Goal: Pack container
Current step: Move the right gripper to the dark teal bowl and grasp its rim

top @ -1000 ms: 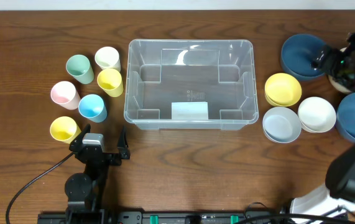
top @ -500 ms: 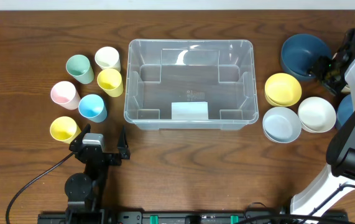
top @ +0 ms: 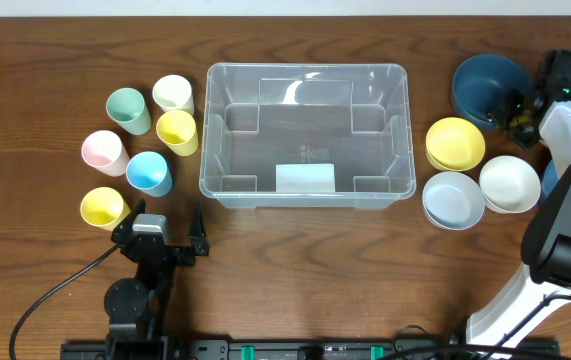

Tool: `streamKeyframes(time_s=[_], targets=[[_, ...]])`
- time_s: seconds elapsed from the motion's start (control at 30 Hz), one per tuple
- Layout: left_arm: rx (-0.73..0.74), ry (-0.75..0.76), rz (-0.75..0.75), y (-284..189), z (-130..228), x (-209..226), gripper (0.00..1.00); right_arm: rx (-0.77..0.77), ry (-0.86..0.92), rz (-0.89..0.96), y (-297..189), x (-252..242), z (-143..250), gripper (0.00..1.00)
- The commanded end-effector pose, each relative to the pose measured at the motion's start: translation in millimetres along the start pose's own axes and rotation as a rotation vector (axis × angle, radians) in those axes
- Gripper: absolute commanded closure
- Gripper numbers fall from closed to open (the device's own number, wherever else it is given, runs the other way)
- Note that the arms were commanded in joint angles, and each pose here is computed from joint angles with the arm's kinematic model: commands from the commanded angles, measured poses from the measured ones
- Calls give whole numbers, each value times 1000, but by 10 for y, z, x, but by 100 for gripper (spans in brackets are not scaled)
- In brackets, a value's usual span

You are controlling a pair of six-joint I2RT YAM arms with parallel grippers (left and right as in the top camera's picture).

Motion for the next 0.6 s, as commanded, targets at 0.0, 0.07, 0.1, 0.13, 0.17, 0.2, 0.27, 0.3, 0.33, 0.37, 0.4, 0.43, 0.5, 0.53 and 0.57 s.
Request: streamKeyframes(time_s=[0.0,0.07,0.1,0.13,0.17,0.2,0.27,0.3,0.33,0.37,0.4,0.43,0.5,0.53,0.57], targets=[[43,5,9,7,137,-12,2,3,25,18,72,-36,58,44],[43,5,9,7,137,-12,2,-2,24,19,89,-46,61,47],[43,5,9,7,137,-12,2,-6,25,22,94,-55,57,48],[43,5,9,7,136,-12,2,-9,25,23,97,-58,54,50],[43,5,9,7,137,-12,2,-14,25,24,102,-63,49,51],[43,5,9,7,136,-12,2,-16,24,25,106,-64,48,53],[43,5,9,7,137,-12,2,-24,24,23,113,-63,37,59],[43,5,9,7,136,-12,2,-28,24,24,115,-65,31,61],[43,5,9,7,137,-12,2,-32,24,24,115,-64,23,63],[43,5,9,7,137,-12,2,-36,24,23,114,-61,14,65],[43,5,9,7,137,-12,2,-41,24,20,114,-54,3,66],[43,5,9,7,137,-12,2,-46,24,17,114,-46,-8,68],[43,5,9,7,136,-12,2,-55,23,10,113,-31,-29,71],[43,5,9,7,136,-12,2,-60,23,6,112,-23,-41,72],[43,5,9,7,137,-12,2,-66,23,2,111,-14,-54,74]])
Point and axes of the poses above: each gripper's point midway between its finger pads, its own y axis out along the fingers, its own x axis along the line the jaws close on, z = x × y, the point moved 2 cm from there along -y, back along the fingers, and after that the axes turned 5 degrees about y, right-handed, at the moved point
